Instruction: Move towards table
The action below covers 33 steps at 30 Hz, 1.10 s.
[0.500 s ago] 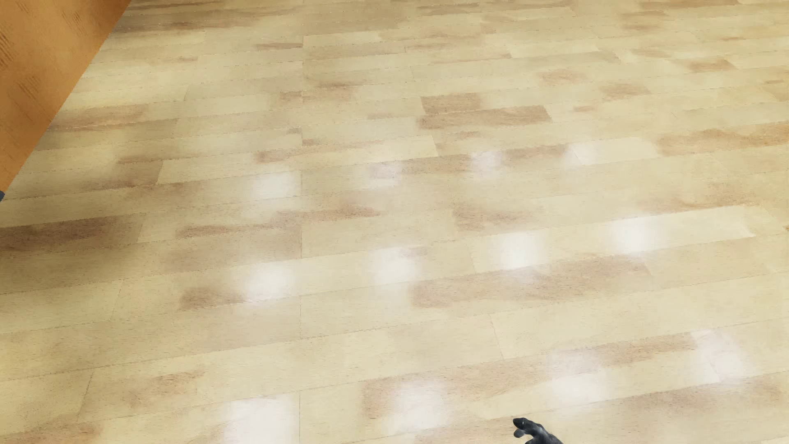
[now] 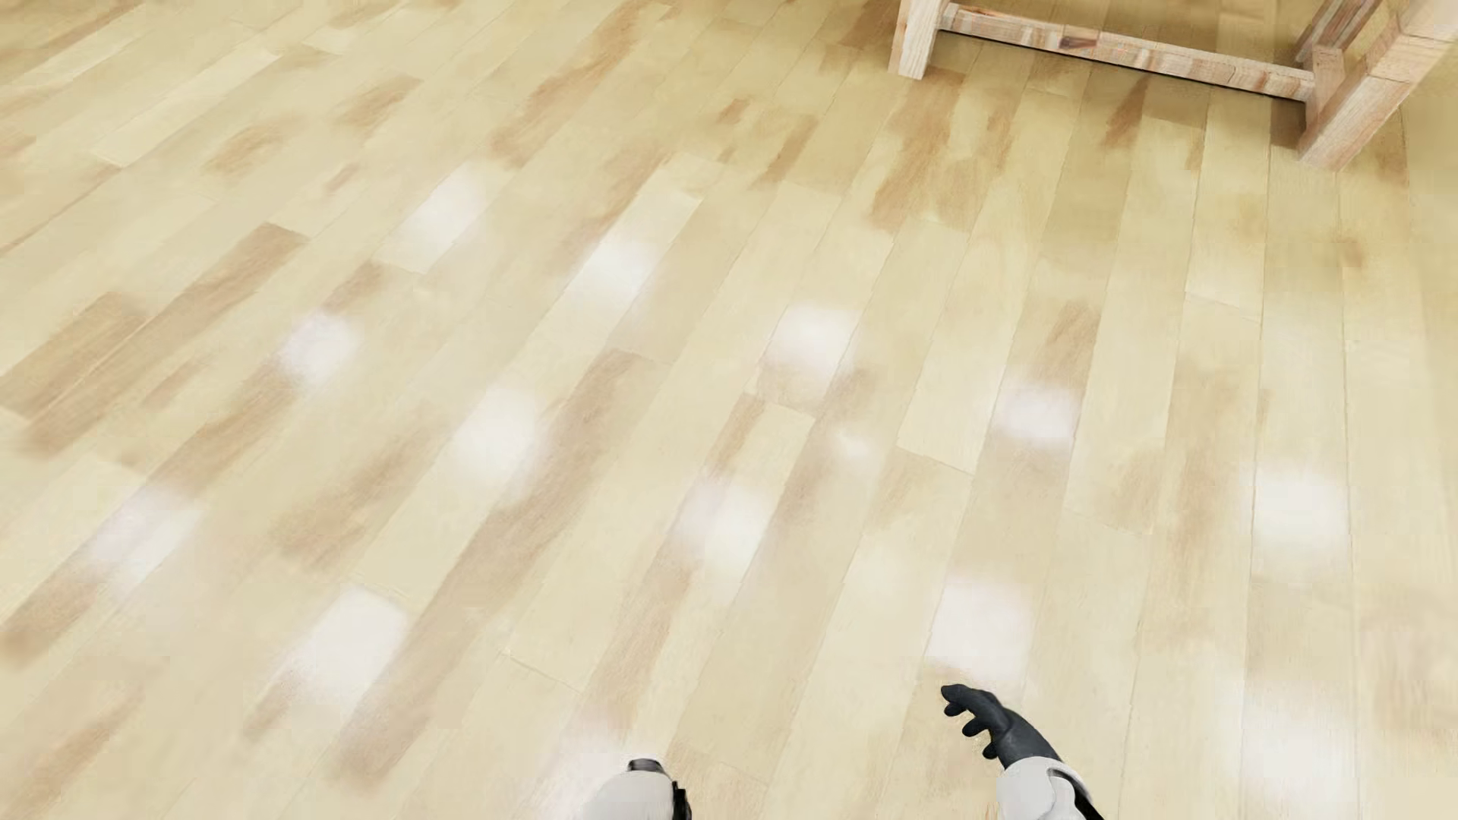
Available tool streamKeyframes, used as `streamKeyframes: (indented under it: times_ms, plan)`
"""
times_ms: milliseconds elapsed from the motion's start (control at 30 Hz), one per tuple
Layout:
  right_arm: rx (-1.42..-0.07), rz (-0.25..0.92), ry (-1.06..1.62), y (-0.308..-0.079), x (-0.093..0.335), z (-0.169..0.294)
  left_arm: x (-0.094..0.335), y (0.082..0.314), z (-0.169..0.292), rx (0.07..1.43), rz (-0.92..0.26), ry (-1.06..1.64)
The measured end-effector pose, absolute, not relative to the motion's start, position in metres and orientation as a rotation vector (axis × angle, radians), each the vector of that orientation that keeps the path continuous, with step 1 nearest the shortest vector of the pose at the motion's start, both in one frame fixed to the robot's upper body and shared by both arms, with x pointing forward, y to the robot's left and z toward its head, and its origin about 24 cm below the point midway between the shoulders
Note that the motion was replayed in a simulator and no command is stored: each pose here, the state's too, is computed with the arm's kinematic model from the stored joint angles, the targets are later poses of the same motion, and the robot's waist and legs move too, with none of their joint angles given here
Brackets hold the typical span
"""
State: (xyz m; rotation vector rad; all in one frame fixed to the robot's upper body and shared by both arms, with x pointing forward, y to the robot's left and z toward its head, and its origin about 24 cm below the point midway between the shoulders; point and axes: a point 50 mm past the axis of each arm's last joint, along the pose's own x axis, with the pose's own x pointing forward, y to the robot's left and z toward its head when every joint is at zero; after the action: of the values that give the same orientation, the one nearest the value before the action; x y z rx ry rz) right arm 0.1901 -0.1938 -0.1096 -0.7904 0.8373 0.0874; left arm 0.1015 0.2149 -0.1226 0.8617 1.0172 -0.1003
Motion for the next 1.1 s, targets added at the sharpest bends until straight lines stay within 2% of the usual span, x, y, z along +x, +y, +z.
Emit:
streamKeyframes:
  times_ms: [67,133,167,200,267,300,367,400,433,500,567,700,767,833,867,933,967,1000,1033,1100]
  plan:
    - [-0.802,0.082,0.931,-0.201,0.173,-0.121,0.097,0.219,-0.126,0.902,-0.169,1.081]
    - [-0.832,0.12,1.056,-0.213,0.143,-0.135,0.094,0.226,-0.13,1.004,-0.26,1.15]
    - [-0.859,0.132,1.114,-0.22,0.125,-0.141,0.096,0.222,-0.133,1.022,-0.276,1.16]
    - [-0.872,0.104,1.177,-0.23,0.106,-0.146,0.098,0.218,-0.134,1.01,-0.236,1.165]
    - [-0.834,0.027,1.301,-0.24,0.071,-0.152,0.103,0.206,-0.136,0.884,-0.148,1.151]
    - [-0.82,0.049,1.343,-0.242,0.061,-0.154,0.11,0.199,-0.134,0.85,-0.151,1.103]
    - [-0.828,0.196,1.36,-0.246,0.055,-0.153,0.131,0.187,-0.125,0.838,-0.163,0.971]
    - [-0.82,0.19,1.342,-0.248,0.054,-0.15,0.144,0.183,-0.119,0.845,-0.168,0.913]
    - [-0.785,0.116,1.318,-0.249,0.052,-0.147,0.16,0.178,-0.112,0.854,-0.177,0.861]
    - [-0.673,-0.088,1.259,-0.244,0.043,-0.142,0.195,0.168,-0.096,0.937,-0.232,0.749]
    - [-0.571,-0.173,1.26,-0.232,0.03,-0.143,0.23,0.151,-0.072,1.048,-0.301,0.586]
    - [-0.42,-0.122,1.415,-0.193,-0.003,-0.156,0.269,0.118,-0.037,1.169,-0.44,0.327]
    - [-0.395,0.036,1.528,-0.173,-0.015,-0.165,0.265,0.119,-0.046,1.168,-0.439,0.356]
    - [-0.432,0.149,1.581,-0.17,-0.015,-0.168,0.245,0.125,-0.077,1.12,-0.403,0.554]
    - [-0.436,0.171,1.549,-0.17,-0.007,-0.167,0.235,0.125,-0.091,1.149,-0.451,0.651]
    - [-0.448,0.097,1.429,-0.179,0.017,-0.163,0.213,0.128,-0.113,1.294,-0.684,0.796]
    - [-0.486,0.016,1.368,-0.19,0.033,-0.16,0.202,0.134,-0.121,1.304,-0.731,0.85]
    - [-0.55,-0.054,1.308,-0.203,0.051,-0.156,0.188,0.145,-0.128,1.269,-0.712,0.905]
    - [-0.635,-0.085,1.264,-0.215,0.069,-0.151,0.171,0.157,-0.134,1.199,-0.644,0.961]
    - [-0.728,-0.092,1.18,-0.231,0.11,-0.14,0.137,0.184,-0.143,1.115,-0.531,1.045]
